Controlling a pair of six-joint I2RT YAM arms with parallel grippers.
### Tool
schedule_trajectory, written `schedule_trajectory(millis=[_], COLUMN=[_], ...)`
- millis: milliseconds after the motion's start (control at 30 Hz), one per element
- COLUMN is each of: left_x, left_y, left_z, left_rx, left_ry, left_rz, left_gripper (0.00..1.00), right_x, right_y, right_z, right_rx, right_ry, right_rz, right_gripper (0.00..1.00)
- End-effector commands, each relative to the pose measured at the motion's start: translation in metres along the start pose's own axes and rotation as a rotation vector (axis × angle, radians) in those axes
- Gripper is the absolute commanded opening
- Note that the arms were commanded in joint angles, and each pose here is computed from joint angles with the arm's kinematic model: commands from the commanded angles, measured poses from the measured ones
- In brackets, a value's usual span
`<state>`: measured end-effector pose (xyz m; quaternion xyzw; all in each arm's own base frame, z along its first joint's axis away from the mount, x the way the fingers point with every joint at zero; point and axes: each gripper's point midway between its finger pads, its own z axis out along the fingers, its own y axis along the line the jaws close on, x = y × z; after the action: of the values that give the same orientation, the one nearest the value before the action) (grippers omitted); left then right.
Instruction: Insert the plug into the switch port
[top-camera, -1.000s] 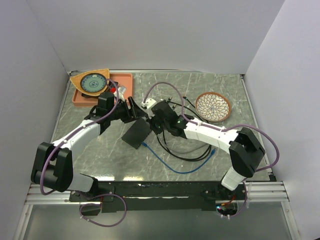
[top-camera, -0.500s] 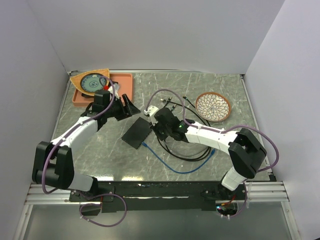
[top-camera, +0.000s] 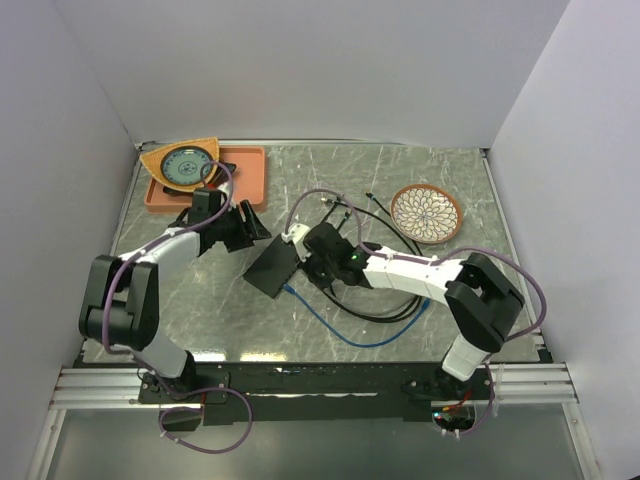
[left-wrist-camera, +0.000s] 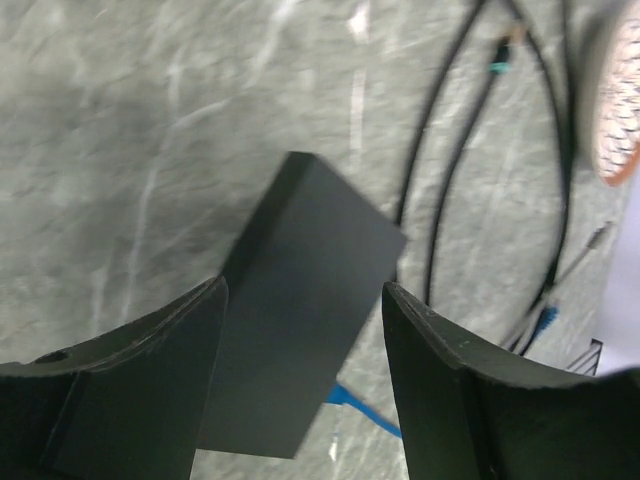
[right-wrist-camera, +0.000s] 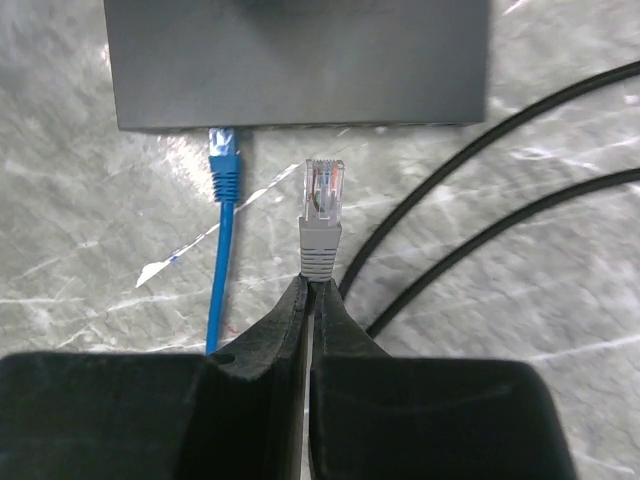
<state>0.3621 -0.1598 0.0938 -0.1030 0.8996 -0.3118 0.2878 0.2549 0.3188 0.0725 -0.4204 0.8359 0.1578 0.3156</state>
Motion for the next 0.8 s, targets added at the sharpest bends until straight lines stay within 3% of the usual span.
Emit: schedule_trajectory(millis=[0,400,767], left_x=[0.002,0.019,0.029], left_y=[0.013,0.023,0.028], left_z=[0.012,0.03,0.038], left_rx=[-0.017,0.0,0.011], left_ry=[0.008,0.084,0.12], left_rz=[0.01,-0.006,-0.023], left_gripper=[0.68,0.64,0.56], right_x=[-0.007,0.024,0.031], right_y=[0.012,0.026,0.028], right_z=[0.01,0.041,0.051], right_rx=[-0.043,-0.096,-0.104], right_ry=[-0.006,0.124,0.124], right_rz=[-0.034,-0.063,-0.059], right_gripper=[0.0,0.0,0.0])
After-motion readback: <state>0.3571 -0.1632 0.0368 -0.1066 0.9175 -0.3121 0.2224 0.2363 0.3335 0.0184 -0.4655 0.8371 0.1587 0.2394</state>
